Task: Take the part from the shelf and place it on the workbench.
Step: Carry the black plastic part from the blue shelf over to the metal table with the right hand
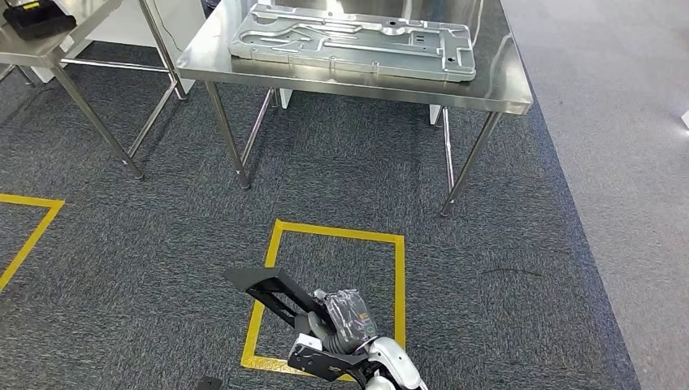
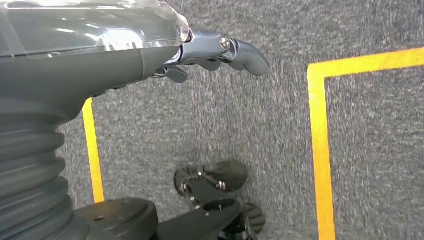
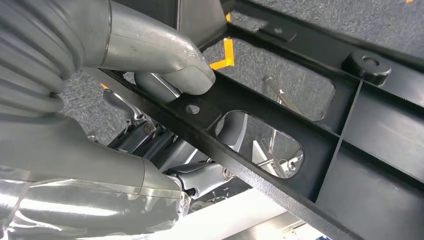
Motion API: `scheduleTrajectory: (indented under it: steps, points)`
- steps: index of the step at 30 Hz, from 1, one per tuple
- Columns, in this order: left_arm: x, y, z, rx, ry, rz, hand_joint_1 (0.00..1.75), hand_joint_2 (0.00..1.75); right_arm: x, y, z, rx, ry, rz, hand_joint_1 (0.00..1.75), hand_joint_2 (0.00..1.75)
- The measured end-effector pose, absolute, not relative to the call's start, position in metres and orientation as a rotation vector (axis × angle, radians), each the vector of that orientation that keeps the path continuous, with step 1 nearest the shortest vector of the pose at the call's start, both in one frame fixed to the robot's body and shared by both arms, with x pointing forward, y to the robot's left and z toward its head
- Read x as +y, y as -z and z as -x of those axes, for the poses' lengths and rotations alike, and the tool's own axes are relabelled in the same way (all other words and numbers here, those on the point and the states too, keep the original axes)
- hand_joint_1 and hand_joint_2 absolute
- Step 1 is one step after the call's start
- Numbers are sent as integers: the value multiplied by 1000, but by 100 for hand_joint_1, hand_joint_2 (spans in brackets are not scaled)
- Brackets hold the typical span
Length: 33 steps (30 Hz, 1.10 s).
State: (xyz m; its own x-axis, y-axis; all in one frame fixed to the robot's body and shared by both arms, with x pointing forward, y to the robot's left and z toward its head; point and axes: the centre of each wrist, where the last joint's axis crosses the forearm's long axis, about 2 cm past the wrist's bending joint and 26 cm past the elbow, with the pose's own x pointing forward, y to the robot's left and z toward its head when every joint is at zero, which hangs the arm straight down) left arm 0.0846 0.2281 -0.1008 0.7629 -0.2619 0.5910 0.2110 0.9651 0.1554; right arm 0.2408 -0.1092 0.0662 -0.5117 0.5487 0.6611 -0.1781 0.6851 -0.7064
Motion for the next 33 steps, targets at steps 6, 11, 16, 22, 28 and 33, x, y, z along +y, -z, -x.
scheduleTrajectory:
  steps: [6, 11, 16, 22, 28, 33]
  points:
    - [228, 101, -84, -658, 215, -65, 0, 175, -109, -66, -241, -1911, -925, 290, 175, 175]
    - [229, 101, -84, -655, 206, -67, 0, 175, -109, -65, -241, -1906, -928, 289, 175, 175]
    - [228, 101, -84, -653, 210, -63, 0, 175, -109, -64, -241, -1896, -924, 285, 175, 175]
    - [227, 101, -81, -640, 218, -54, 0, 175, -109, -64, -241, -1888, -924, 281, 175, 175]
    - [227, 101, -82, -647, 218, -48, 0, 175, -109, -64, -241, -1880, -928, 266, 175, 175]
    - [226, 101, -83, -649, 215, -48, 0, 175, -108, -66, -242, -1887, -921, 268, 175, 175]
